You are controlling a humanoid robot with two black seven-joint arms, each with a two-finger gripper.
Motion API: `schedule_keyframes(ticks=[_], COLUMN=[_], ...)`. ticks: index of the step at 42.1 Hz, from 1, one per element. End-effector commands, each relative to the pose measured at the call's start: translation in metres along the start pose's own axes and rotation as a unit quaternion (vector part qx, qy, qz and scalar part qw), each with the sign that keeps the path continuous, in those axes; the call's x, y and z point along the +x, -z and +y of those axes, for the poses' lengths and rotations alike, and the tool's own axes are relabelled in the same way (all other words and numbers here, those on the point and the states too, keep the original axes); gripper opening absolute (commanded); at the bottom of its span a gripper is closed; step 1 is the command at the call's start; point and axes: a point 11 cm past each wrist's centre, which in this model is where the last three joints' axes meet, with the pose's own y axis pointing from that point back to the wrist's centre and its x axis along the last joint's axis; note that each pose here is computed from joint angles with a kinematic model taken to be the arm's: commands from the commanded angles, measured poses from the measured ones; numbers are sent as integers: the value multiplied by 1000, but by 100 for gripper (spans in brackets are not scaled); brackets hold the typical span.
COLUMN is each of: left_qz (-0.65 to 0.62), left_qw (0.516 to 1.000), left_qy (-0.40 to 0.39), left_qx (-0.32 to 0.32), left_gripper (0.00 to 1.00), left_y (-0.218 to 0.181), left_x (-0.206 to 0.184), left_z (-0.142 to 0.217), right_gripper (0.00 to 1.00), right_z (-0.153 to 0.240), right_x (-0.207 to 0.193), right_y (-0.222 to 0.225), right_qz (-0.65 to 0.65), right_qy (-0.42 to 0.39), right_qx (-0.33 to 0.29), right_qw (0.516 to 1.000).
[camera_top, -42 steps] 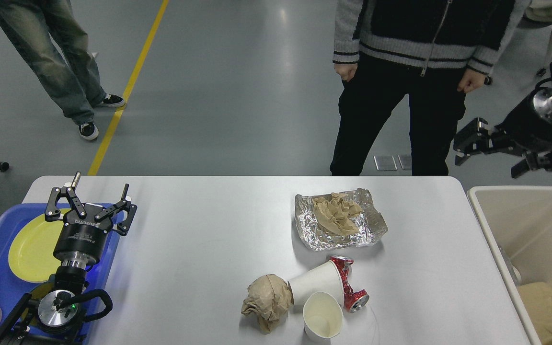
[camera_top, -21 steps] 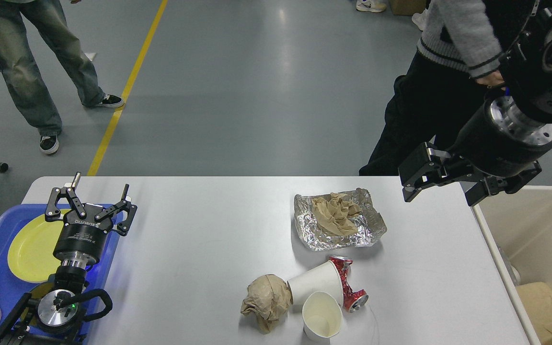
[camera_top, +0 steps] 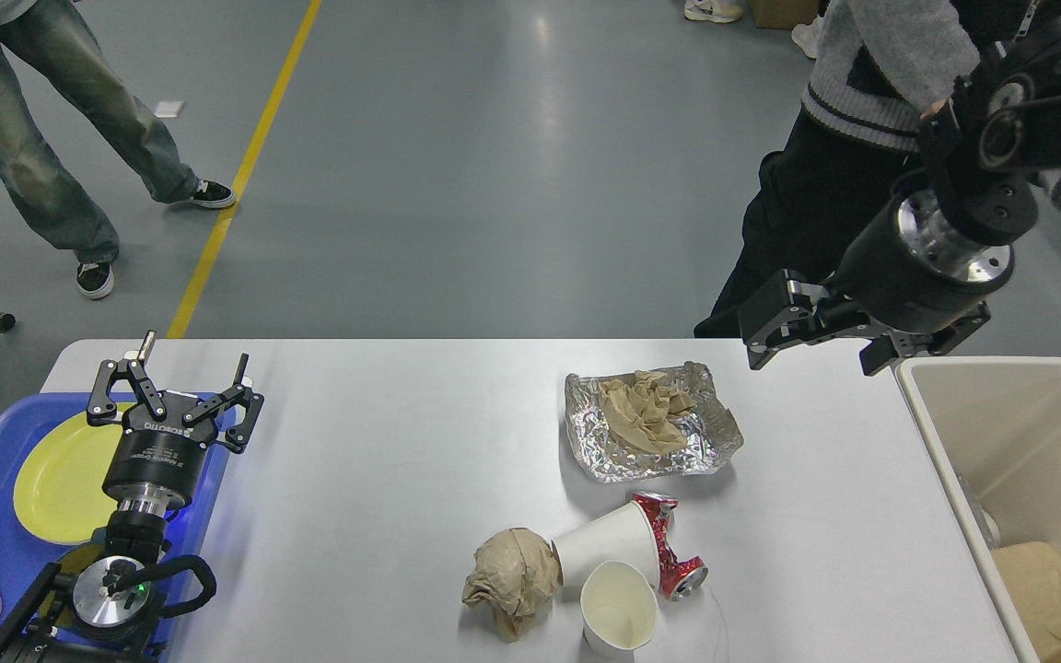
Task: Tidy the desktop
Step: 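Raise the right gripper and move it toward the foil wrapper, then lower the right gripper and grasp the edge of the foil wrapper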
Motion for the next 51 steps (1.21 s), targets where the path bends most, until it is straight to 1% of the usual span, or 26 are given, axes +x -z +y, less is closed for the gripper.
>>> schedule_keyframes(ticks=[1,6,14,19,20,23,25,29,31,33,36,40,51], left_qz=[0,0,0,0,0,0,0,0,0,0,0,0,0], left_qw=[1000,1000,1000,1000,1000,1000,1000,1000,1000,1000,1000,1000,1000], left_qy=[0,0,-1,0,0,0,0,0,0,0,0,0,0], left_qx=[0,0,0,0,0,0,0,0,0,0,0,0,-1], left_gripper=[96,96,96,96,96,96,96,96,96,96,96,96,96], left_y=[0,0,0,0,0,0,0,0,0,0,0,0,0], left_x=[0,0,0,0,0,0,0,0,0,0,0,0,0], left_z=[0,0,0,0,0,0,0,0,0,0,0,0,0], right_gripper=[100,100,100,100,100,100,97,90,89,90,91,92,90], right_z=[-16,-47,-119,-158,-170,-188,-199,-218,-226,-243,-254,-264,-286], right_x=[12,26,50,48,44,34,27,20,19,17,13,7,-15], right_y=[10,20,10,-1,-7,-13,-14,-9,-9,-14,-19,-22,-32], right_qz=[12,17,6,-10,-20,-30,-44,-120,-170,-263,-316,-355,-440], right_qy=[-23,-22,-21,-10,-5,9,20,29,29,19,5,-5,5], right_qx=[8,25,11,7,7,7,17,63,86,120,129,130,134], right_qw=[1000,999,1000,1000,1000,999,999,990,981,957,940,926,888])
